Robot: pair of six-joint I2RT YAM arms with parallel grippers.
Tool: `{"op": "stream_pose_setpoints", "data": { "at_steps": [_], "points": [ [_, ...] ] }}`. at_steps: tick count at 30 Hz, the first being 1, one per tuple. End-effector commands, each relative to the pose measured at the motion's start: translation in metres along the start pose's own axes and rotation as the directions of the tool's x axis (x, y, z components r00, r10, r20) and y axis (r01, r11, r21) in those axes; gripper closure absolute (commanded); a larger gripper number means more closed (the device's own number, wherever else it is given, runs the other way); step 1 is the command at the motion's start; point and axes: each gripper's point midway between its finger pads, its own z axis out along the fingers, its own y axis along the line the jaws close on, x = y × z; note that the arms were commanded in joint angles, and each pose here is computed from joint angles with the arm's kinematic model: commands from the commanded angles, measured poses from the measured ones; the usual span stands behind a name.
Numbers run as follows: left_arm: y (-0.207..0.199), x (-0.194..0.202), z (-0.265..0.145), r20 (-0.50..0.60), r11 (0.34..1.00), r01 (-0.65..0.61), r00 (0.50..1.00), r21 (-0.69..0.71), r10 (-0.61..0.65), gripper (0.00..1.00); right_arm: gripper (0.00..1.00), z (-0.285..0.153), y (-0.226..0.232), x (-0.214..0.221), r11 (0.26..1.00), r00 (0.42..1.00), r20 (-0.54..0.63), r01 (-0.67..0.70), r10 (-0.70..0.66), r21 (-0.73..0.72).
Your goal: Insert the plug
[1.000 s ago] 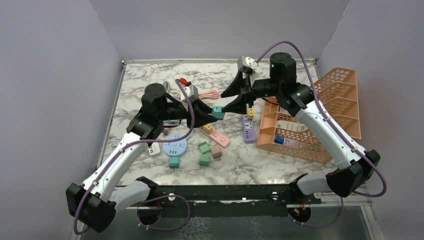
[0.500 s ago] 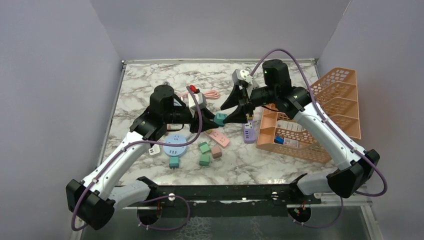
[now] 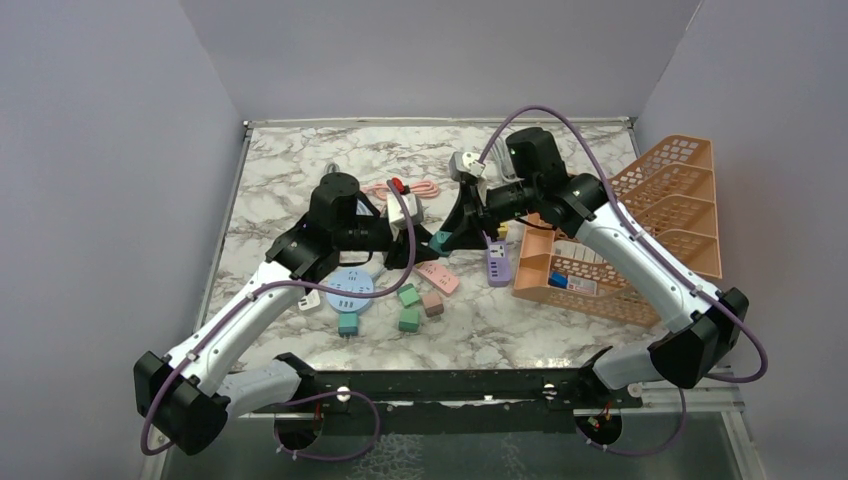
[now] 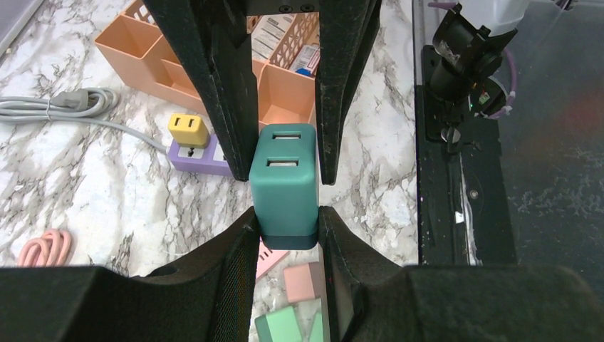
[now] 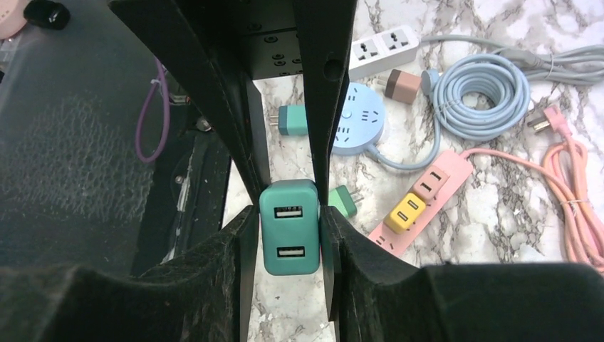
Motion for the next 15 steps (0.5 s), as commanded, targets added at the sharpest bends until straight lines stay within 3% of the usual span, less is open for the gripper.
{"op": "stream_pose_setpoints", "data": {
  "at_steps": [1,10,15],
  "points": [
    [0.004,-0.016,-0.004,0.007,0.996,-0.08,0.997,-0.029,0.08,1.0,0.61,0.001,-0.005,0.009,0.999,0.998,-0.051,-0.047,0.048,0.019],
    [0.004,-0.014,-0.007,-0.008,0.995,-0.09,0.996,-0.042,0.09,1.0,0.57,0.008,-0.005,0.019,0.996,0.993,-0.082,-0.084,0.085,0.014],
    [0.005,-0.015,-0.008,-0.009,0.996,-0.081,0.997,-0.049,0.08,1.0,0.67,0.014,-0.004,0.016,0.997,0.993,-0.084,-0.082,0.082,0.004]
  ]
}}
